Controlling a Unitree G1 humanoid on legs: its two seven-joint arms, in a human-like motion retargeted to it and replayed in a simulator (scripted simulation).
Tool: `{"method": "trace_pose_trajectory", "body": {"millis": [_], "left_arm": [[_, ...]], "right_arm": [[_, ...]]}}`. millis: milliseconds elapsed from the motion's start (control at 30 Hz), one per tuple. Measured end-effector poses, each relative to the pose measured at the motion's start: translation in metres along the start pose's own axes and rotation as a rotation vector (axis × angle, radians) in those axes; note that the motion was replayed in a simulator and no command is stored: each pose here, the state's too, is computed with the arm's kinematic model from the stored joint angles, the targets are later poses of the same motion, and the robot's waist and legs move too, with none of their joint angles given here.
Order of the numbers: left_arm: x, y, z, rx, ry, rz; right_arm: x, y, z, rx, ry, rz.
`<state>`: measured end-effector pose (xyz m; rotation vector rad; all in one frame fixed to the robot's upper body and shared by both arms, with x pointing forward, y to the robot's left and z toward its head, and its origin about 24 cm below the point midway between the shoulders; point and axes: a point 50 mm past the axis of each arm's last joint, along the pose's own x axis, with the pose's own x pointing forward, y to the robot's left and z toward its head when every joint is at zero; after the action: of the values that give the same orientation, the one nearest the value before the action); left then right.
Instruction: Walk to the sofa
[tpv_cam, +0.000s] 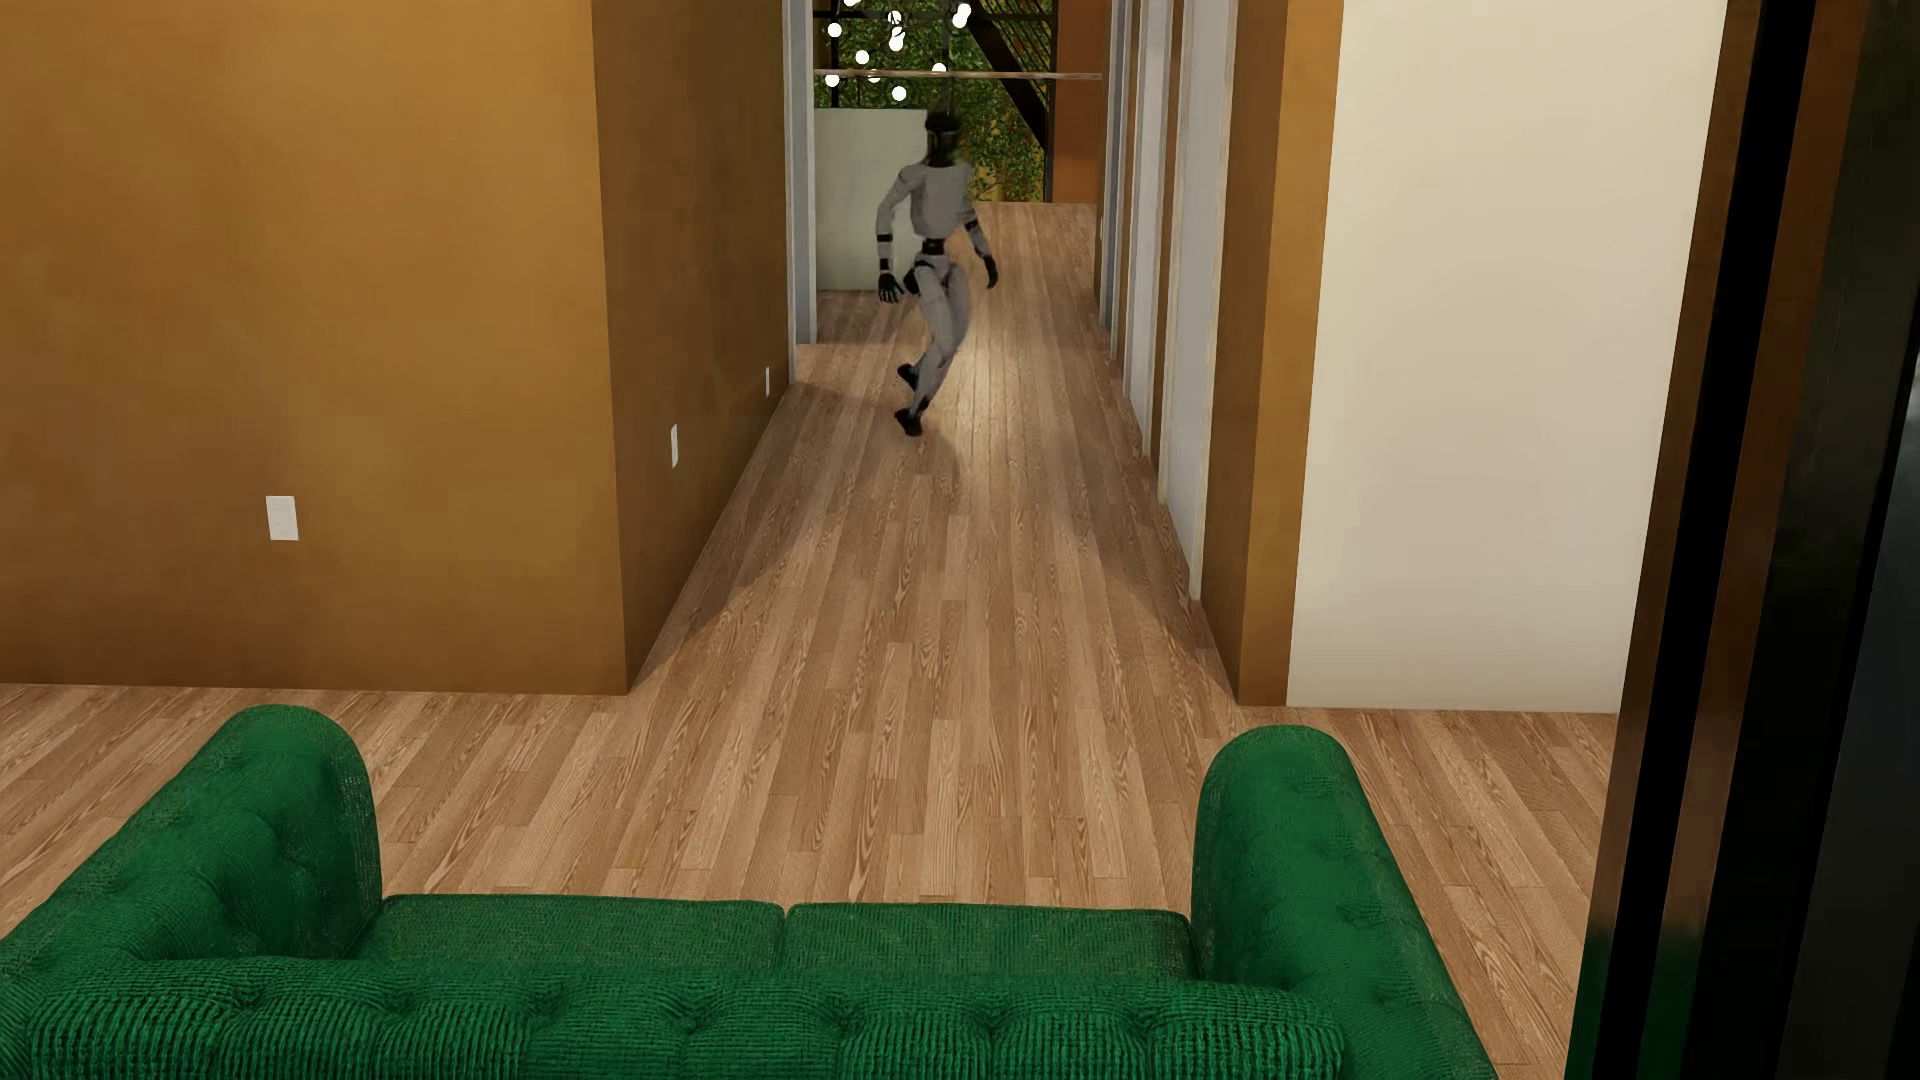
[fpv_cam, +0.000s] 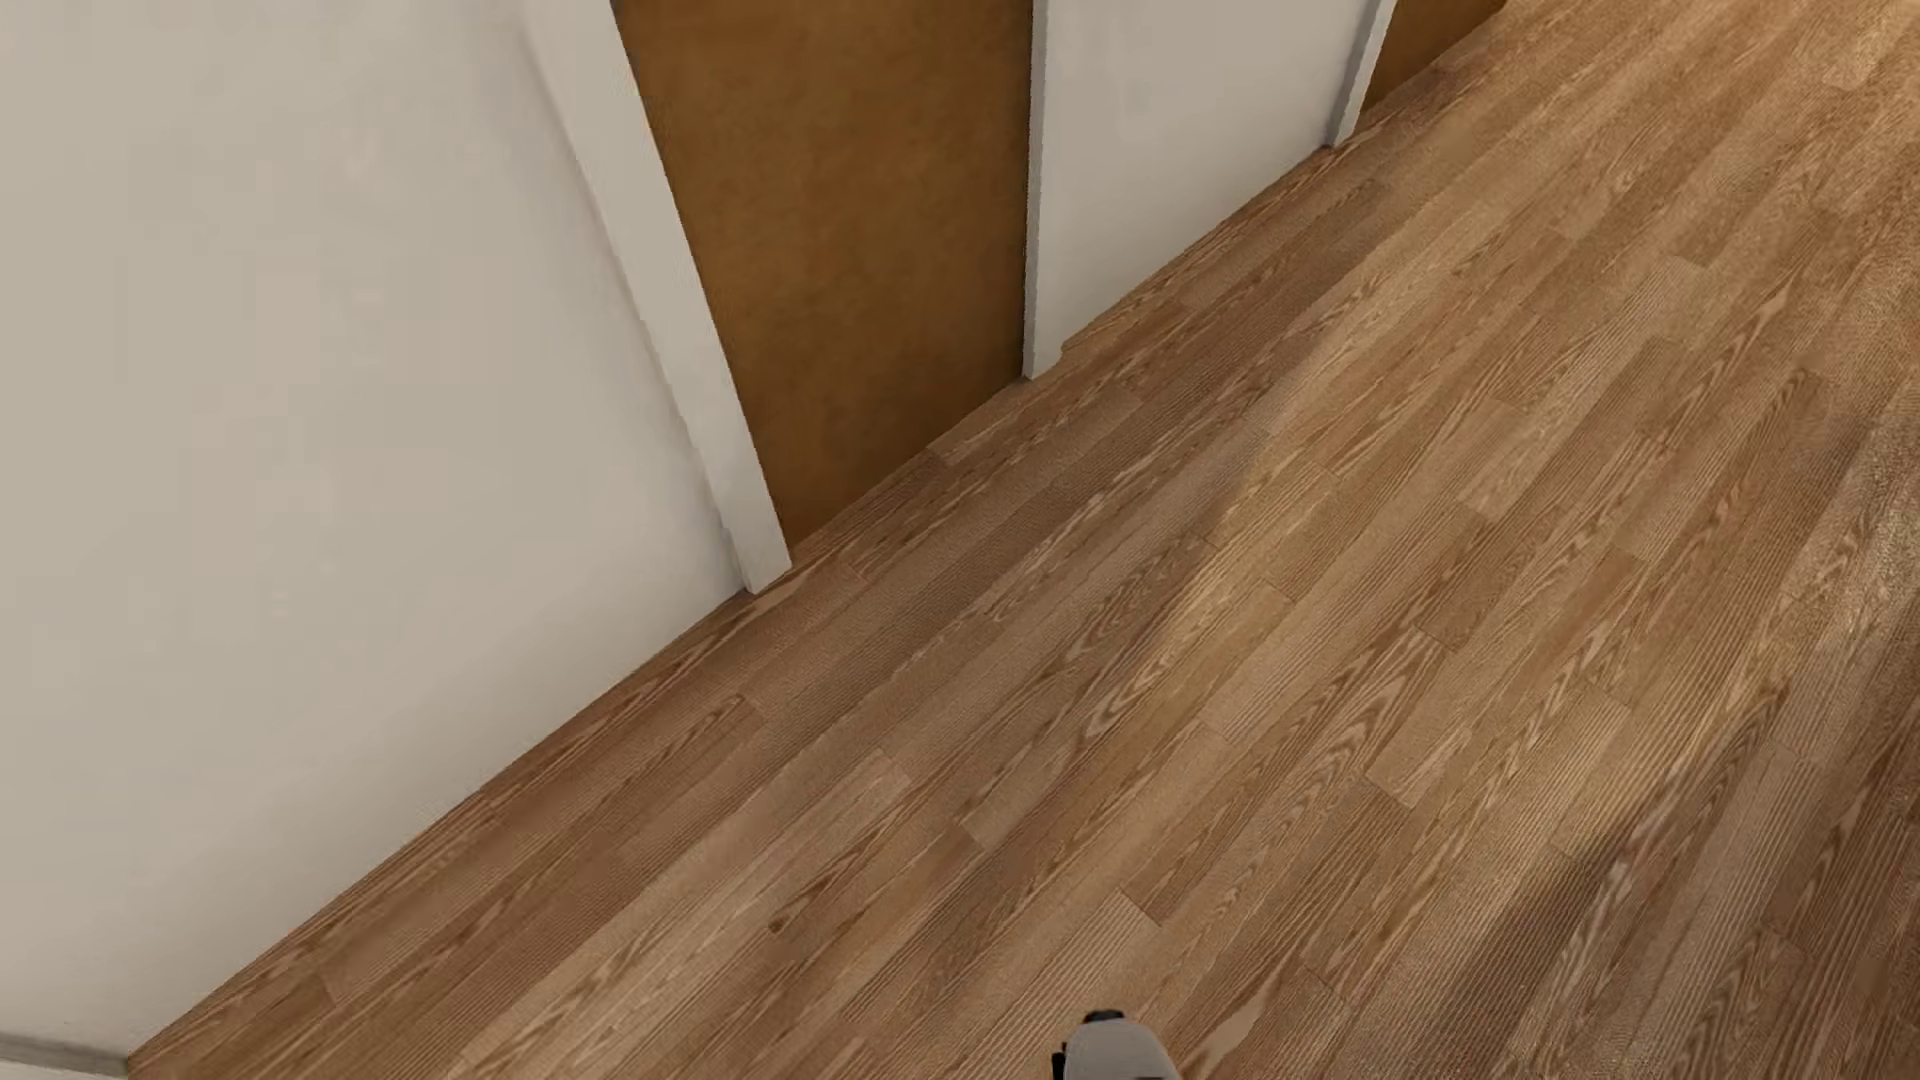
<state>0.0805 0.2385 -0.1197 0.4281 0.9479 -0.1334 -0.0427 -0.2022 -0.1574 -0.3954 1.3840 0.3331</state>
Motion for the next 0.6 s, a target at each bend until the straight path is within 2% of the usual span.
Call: {"method": "trace_pose_trajectory", "body": {"millis": [100, 200, 300, 400, 500, 600], "left_arm": [[-0.009, -0.011, -0.042, -0.026, 0.168, -0.018], [-0.029, -0.032, -0.082, -0.011, 0.322, -0.085], [-0.052, -0.049, -0.11, 0.031, 0.423, -0.16], [-0.066, -0.049, -0.13, 0.07, 0.508, -0.182], [-0.071, -0.036, -0.14, 0.107, 0.56, -0.167], [-0.068, -0.029, -0.143, 0.134, 0.593, -0.159]], "right_arm": [[0.005, -0.021, 0.017, -0.011, -0.041, -0.05], [0.005, -0.065, 0.064, 0.012, -0.186, -0.168], [-0.008, -0.098, 0.12, -0.01, -0.388, -0.255], [-0.03, -0.12, 0.173, -0.063, -0.58, -0.316], [-0.035, -0.118, 0.197, -0.149, -0.639, -0.304], [-0.009, -0.086, 0.163, -0.178, -0.485, -0.198]]}}
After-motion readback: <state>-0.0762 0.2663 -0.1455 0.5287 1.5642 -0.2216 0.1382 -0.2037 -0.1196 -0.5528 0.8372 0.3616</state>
